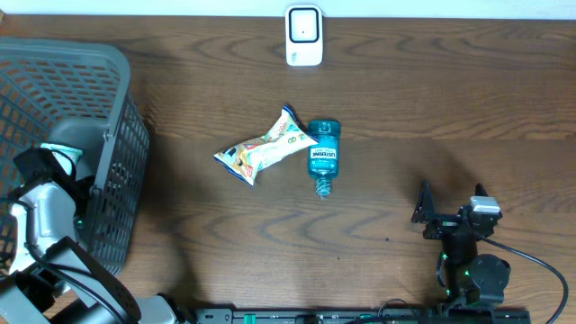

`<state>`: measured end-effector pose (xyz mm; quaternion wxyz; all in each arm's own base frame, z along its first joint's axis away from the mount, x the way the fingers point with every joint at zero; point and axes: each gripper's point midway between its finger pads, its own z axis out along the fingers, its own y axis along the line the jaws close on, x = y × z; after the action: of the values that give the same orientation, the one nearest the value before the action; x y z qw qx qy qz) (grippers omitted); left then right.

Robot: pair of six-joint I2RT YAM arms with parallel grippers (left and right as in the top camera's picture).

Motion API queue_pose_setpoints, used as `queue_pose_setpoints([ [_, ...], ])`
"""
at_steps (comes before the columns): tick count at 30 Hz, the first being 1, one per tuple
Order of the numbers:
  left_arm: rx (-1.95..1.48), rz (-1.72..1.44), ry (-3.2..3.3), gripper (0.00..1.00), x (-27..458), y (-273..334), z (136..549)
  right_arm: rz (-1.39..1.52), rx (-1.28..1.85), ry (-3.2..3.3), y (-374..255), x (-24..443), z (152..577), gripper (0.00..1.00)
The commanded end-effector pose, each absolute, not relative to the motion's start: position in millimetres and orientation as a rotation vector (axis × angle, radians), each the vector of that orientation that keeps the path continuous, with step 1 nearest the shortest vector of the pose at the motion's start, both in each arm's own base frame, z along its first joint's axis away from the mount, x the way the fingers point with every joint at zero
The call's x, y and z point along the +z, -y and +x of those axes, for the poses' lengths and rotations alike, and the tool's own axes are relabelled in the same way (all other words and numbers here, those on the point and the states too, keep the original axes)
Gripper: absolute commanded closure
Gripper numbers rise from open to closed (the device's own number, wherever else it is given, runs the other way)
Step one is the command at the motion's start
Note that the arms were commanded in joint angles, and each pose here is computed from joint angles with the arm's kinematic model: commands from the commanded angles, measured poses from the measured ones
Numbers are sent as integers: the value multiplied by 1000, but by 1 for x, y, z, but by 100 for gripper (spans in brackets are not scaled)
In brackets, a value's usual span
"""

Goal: Scan the item barcode
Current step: 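Return the left gripper into the basket and grasp the orange box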

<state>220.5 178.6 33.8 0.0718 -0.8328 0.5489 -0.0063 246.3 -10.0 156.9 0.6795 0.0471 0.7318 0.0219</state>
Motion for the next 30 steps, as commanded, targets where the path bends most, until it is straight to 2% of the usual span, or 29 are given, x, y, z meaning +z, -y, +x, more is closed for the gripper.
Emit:
queue_pose_setpoints([
  [1,-13,-2539,-1594,2,21,-179,218,108,55,-1646,9,156,246,1],
  [5,3,-2550,-1628,0,11,-178,216,108,55,-1646,9,156,246,1],
  [6,11,-2551,-1652,5,7,-177,215,108,55,-1646,9,156,246,1],
  [9,38,-2534,-1764,44,-3,-172,210,108,55,-1646,9,156,246,1],
  [11,49,-2514,-1828,63,-7,-170,207,108,56,-1646,9,156,246,1],
  [12,49,-2479,-1873,77,-6,-171,207,108,55,-1646,9,156,246,1],
  [15,42,-2431,-1901,92,-1,-172,210,108,55,-1646,9,156,246,1],
  [19,21,-2355,-1898,93,15,-178,216,107,56,-1646,9,156,246,1],
  [24,-21,-2170,-1872,93,63,-190,232,108,55,-1646,9,156,246,1],
  [27,-63,-2018,-1803,93,113,-199,247,108,55,-1646,9,156,246,1],
  [30,-155,-1813,-1722,93,183,-202,264,108,56,-1646,9,156,246,1],
])
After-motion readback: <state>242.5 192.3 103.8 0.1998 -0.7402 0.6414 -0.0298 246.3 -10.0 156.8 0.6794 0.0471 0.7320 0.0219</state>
